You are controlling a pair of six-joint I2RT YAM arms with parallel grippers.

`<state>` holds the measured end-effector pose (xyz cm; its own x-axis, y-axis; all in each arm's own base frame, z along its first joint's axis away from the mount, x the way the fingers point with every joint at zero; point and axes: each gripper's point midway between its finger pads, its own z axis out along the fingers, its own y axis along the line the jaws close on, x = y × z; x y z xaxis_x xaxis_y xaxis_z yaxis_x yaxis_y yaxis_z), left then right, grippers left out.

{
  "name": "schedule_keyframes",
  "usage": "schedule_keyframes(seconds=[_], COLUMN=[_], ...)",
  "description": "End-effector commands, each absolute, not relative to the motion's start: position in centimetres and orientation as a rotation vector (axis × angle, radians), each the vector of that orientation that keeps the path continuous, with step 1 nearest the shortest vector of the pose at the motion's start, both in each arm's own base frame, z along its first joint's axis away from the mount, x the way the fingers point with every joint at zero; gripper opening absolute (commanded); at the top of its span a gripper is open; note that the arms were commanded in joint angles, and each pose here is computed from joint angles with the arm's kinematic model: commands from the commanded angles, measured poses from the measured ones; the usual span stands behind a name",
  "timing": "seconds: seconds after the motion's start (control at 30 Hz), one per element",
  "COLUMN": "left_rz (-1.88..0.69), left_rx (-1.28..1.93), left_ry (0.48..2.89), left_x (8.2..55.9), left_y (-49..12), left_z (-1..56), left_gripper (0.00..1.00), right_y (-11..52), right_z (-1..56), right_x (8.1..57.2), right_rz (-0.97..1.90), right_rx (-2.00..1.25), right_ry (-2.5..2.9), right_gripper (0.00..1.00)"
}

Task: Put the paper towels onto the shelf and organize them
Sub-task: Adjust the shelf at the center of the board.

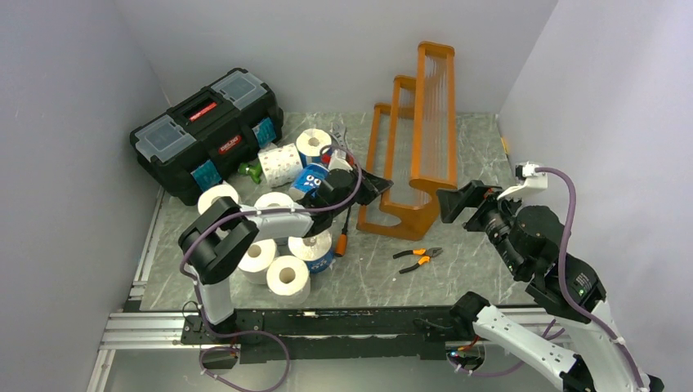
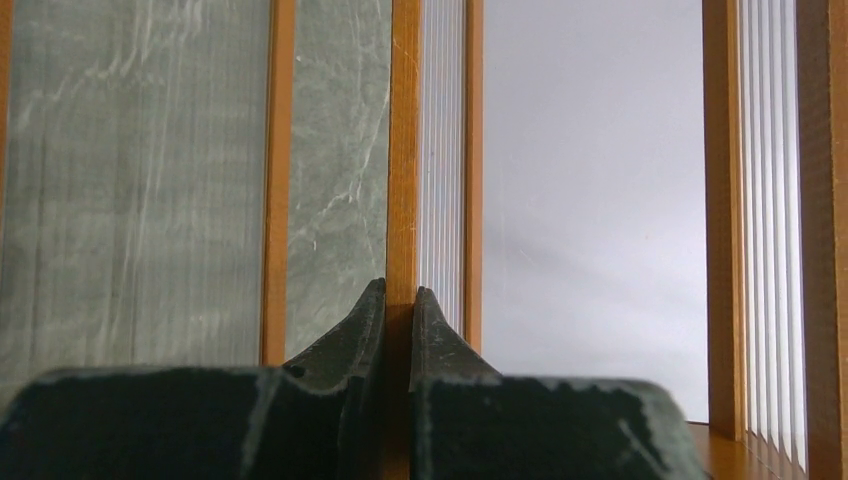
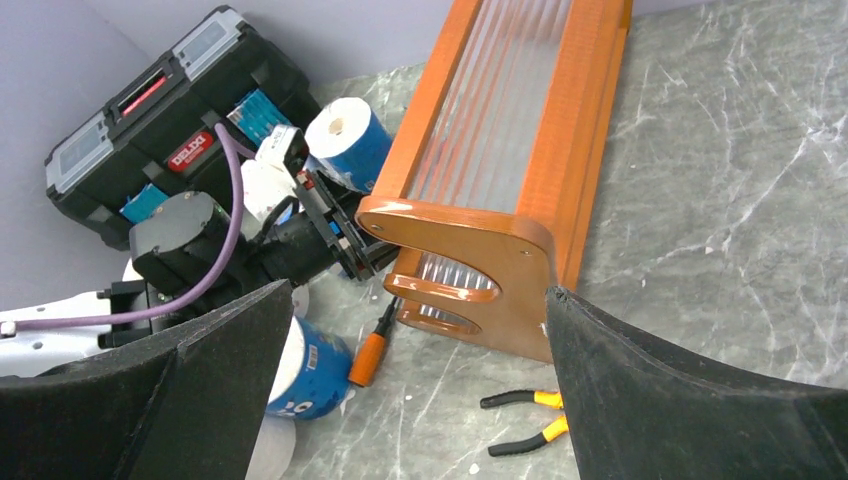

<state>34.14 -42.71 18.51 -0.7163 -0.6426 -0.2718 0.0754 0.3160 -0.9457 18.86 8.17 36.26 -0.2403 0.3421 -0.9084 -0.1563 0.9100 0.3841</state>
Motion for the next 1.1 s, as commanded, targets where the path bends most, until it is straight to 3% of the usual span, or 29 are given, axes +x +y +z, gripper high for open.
schedule_keyframes(seconds=[0.0, 0.07, 0.27, 0.5, 0.6, 0.7, 0.77, 0.93, 1.07], left_rz=[-1.550, -1.564, -1.549, -1.563, -1.553, -1.515, -1.499, -1.449, -1.461], left_rx=[-0.622, -0.624, -0.575, -0.510, -0.479, -0.433, -0.374, -0.102, 0.166], left_ry=[1.783, 1.789, 1.802, 1.829, 1.844, 1.897, 1.946, 2.039, 2.060], left_x=[34.3, 34.0, 33.6, 33.7, 33.9, 35.0, 35.9, 38.0, 39.3], left_y=[-43.5, -44.0, -43.6, -42.7, -42.1, -40.5, -39.4, -38.2, -39.2], left_z=[22.7, 22.3, 22.1, 21.6, 21.5, 21.3, 21.0, 21.0, 21.6], left_gripper=[0.00, 0.01, 0.30, 0.39, 0.52, 0.77, 0.85, 0.89, 0.86], right_y=[7.8, 7.7, 7.4, 7.4, 7.6, 7.8, 7.9, 8.0, 8.6], right_z=[36.8, 36.8, 37.0, 37.1, 37.1, 37.2, 37.4, 37.9, 37.9], right_x=[18.4, 18.3, 17.9, 17.9, 17.9, 17.7, 17.5, 17.3, 17.3], right_rz=[0.494, 0.498, 0.499, 0.495, 0.497, 0.505, 0.516, 0.526, 0.534], right_rx=[0.180, 0.183, 0.184, 0.172, 0.160, 0.144, 0.134, 0.109, 0.071], right_ry=[1.743, 1.743, 1.741, 1.740, 1.749, 1.758, 1.762, 1.751, 1.753], right_gripper=[0.99, 0.99, 0.99, 0.99, 0.99, 0.99, 1.00, 1.00, 1.00])
